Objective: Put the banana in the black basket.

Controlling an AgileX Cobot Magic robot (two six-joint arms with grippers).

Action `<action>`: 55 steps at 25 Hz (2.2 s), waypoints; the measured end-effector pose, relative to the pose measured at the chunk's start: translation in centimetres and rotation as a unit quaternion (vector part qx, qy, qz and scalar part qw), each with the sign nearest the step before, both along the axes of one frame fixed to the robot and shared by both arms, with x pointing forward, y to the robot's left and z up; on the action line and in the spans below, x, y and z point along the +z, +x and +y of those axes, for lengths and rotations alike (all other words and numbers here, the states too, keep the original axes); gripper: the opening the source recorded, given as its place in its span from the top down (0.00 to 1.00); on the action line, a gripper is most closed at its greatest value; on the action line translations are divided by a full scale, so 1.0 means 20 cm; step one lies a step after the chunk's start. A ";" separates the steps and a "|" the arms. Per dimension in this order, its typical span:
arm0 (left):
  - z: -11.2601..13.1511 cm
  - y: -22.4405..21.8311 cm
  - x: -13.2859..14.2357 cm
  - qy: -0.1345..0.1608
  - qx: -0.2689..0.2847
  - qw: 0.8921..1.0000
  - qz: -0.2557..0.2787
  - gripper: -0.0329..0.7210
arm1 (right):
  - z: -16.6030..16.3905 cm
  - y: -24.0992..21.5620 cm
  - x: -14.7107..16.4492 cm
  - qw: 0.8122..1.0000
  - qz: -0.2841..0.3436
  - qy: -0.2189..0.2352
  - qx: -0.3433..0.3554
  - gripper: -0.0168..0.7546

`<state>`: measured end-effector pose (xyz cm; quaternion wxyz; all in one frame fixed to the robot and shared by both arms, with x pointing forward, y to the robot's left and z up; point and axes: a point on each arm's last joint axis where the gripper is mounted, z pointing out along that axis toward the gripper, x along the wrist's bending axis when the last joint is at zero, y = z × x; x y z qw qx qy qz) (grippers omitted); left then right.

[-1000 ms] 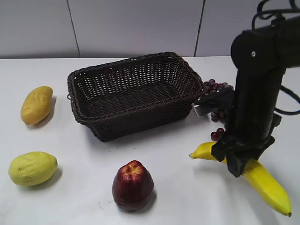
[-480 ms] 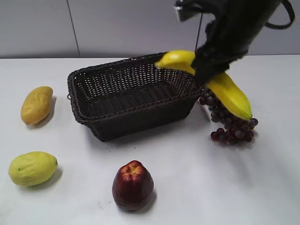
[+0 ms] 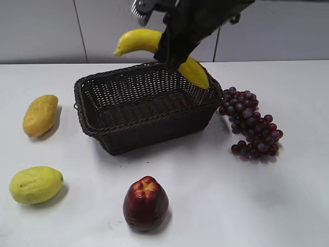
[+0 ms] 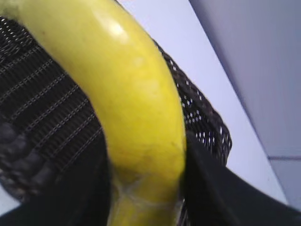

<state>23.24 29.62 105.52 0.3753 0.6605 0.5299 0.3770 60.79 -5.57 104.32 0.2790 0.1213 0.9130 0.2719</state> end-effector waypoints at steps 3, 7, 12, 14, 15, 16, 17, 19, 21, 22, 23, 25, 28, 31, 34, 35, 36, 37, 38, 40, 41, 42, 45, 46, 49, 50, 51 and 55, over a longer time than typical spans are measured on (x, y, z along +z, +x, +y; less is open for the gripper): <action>0.00 0.00 0.00 0.000 0.000 1.000 0.000 0.32 | 0.07 0.06 -0.13 0.998 -0.039 -0.021 0.036 0.53; 0.00 0.00 0.00 0.000 0.000 1.000 0.000 0.32 | 0.11 0.12 -0.32 0.997 -0.042 -0.036 0.046 0.53; 0.00 0.00 0.00 0.000 0.000 1.000 0.000 0.32 | 0.13 0.14 -0.49 0.997 -0.019 -0.051 0.050 0.51; 0.00 0.00 0.00 0.000 0.000 1.000 0.000 0.32 | 0.14 0.13 -0.51 0.998 -0.011 -0.045 0.045 0.40; 0.00 0.00 0.00 0.000 0.000 1.000 0.000 0.32 | 0.14 0.13 -0.51 0.998 -0.009 -0.039 0.042 0.32; 0.00 0.00 0.00 0.000 0.000 1.000 0.000 0.32 | 0.14 0.13 -0.51 0.999 -0.009 -0.035 0.040 0.26; 0.00 0.00 0.00 0.000 0.000 1.000 0.000 0.32 | 0.15 0.14 -0.51 0.999 -0.010 -0.032 0.038 0.19; 0.00 0.00 0.00 0.000 0.000 1.000 0.000 0.32 | 0.15 0.14 -0.51 0.999 -0.007 -0.024 0.033 0.14; 0.00 0.00 0.00 0.000 0.000 1.000 0.000 0.32 | 0.15 0.13 -0.50 1.000 0.005 -0.011 0.022 0.14; 0.00 0.00 0.00 0.000 0.000 1.000 0.000 0.32 | 0.15 0.12 -0.48 1.000 0.014 -0.002 0.013 0.14; 0.00 0.00 0.00 0.000 0.000 1.000 0.000 0.32 | 0.15 0.12 -0.46 1.000 0.024 0.008 0.002 0.14; 0.00 0.00 0.00 0.000 0.000 1.000 0.000 0.32 | 0.13 0.09 -0.38 0.998 0.050 0.035 -0.026 0.15; 0.00 0.00 0.00 0.000 0.000 1.000 0.000 0.32 | 0.11 0.03 -0.25 0.992 0.095 0.062 -0.063 0.16; 0.00 0.00 0.00 0.000 0.000 1.000 0.000 0.32 | 0.06 -0.05 -0.12 0.981 0.149 0.071 -0.101 0.17; 0.00 0.00 0.00 0.000 0.000 1.000 0.000 0.32 | -0.01 -0.15 0.00 0.969 0.198 0.060 -0.138 0.18; 0.00 0.00 0.00 0.000 0.000 1.000 0.000 0.32 | -0.03 -0.18 0.04 0.964 0.212 0.053 -0.154 0.18; 0.00 0.00 0.00 0.000 0.000 1.000 0.000 0.32 | -0.06 -0.21 0.09 0.959 0.222 0.043 -0.169 0.18; 0.00 0.00 0.00 0.000 0.000 1.000 0.000 0.32 | -0.09 -0.24 0.12 0.953 0.231 0.040 -0.190 0.18; 0.00 0.00 0.00 0.000 0.000 1.000 0.000 0.32 | -0.12 -0.26 0.16 0.948 0.236 0.033 -0.209 0.18; 0.00 0.00 0.00 0.000 0.000 1.000 0.000 0.32 | -0.18 -0.31 0.23 0.943 0.234 0.025 -0.238 0.18; 0.00 0.00 0.00 0.000 0.000 1.000 0.000 0.32 | -0.20 -0.33 0.26 0.940 0.229 0.022 -0.252 0.18; 0.00 0.00 0.00 0.000 0.000 1.000 0.000 0.32 | -0.23 -0.35 0.29 0.939 0.221 0.020 -0.262 0.18; 0.00 0.00 0.00 0.000 0.000 1.000 0.000 0.32 | -0.31 -0.42 0.33 0.936 0.208 0.010 -0.285 0.19; 0.00 0.00 0.00 0.000 0.000 1.000 0.000 0.32 | -0.34 -0.45 0.33 0.933 0.209 0.008 -0.292 0.19; 0.00 0.00 0.00 0.000 0.000 1.000 0.000 0.32 | -0.43 -0.54 0.31 0.924 0.217 0.006 -0.316 0.20; 0.00 0.00 0.00 0.000 0.000 1.000 0.000 0.32 | -0.45 -0.58 0.29 0.921 0.222 0.003 -0.321 0.20; 0.00 0.00 0.00 0.000 0.000 1.000 0.000 0.32 | -0.48 -0.61 0.27 0.917 0.227 0.001 -0.328 0.20; 0.00 0.00 0.00 0.000 0.000 1.000 0.000 0.32 | -0.58 -0.77 0.18 0.904 0.244 0.002 -0.351 0.21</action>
